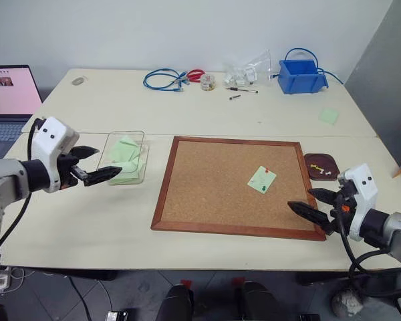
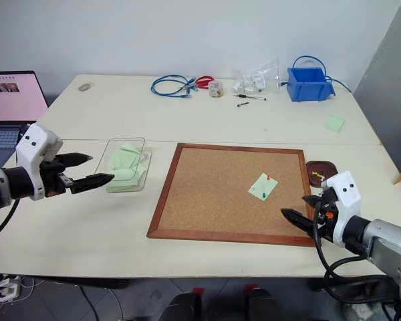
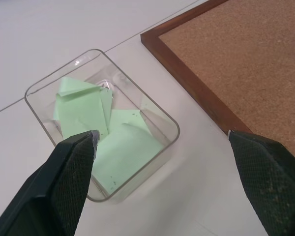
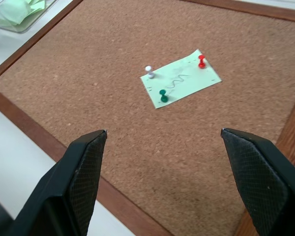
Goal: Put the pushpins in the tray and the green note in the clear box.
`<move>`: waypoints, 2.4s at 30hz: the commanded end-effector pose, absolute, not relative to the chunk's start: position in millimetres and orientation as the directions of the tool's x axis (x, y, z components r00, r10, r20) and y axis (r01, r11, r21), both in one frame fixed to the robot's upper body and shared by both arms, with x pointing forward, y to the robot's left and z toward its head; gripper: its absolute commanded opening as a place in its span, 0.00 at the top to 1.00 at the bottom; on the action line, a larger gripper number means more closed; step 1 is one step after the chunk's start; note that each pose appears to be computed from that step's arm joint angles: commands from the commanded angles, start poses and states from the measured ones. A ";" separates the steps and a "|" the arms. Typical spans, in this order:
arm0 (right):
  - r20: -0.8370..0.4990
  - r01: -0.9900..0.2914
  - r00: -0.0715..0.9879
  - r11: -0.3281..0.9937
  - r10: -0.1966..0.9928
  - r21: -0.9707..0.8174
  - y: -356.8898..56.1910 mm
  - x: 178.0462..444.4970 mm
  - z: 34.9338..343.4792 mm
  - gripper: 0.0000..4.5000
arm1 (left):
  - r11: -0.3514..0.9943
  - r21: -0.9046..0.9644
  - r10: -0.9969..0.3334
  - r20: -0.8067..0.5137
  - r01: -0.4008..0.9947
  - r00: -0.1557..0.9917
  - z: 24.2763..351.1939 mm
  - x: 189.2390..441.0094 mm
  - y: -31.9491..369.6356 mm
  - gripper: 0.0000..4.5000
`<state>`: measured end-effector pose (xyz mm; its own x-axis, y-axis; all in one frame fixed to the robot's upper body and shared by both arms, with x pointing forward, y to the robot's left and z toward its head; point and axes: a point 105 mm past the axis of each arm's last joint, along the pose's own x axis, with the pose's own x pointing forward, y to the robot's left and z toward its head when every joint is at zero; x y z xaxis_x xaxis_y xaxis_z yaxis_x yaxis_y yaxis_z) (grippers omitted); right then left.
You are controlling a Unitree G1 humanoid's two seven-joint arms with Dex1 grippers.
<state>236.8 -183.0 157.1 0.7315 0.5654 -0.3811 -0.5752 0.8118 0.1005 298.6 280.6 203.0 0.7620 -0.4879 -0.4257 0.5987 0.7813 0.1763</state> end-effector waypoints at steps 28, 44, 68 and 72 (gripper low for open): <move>-0.365 -0.463 0.832 0.885 0.418 -0.042 -211.9 243.1 174.5 0.13 | 0.706 0.197 -0.582 -0.387 0.681 0.715 224.7 298.3 269.2 0.01; -0.301 -0.380 0.892 0.920 0.338 -0.094 -214.6 248.1 175.6 0.13 | 0.552 0.209 -0.743 -0.315 0.807 0.590 223.7 319.0 205.4 0.01; -0.121 -0.382 0.921 0.918 0.370 -0.102 -166.3 315.9 161.9 0.13 | 0.329 0.260 -0.894 -0.224 0.908 0.388 118.4 357.0 34.5 0.99; -0.107 -0.378 0.924 0.921 0.367 -0.100 -164.4 323.8 160.2 0.13 | 0.330 0.229 -0.902 -0.211 0.916 0.378 116.3 356.6 26.2 0.99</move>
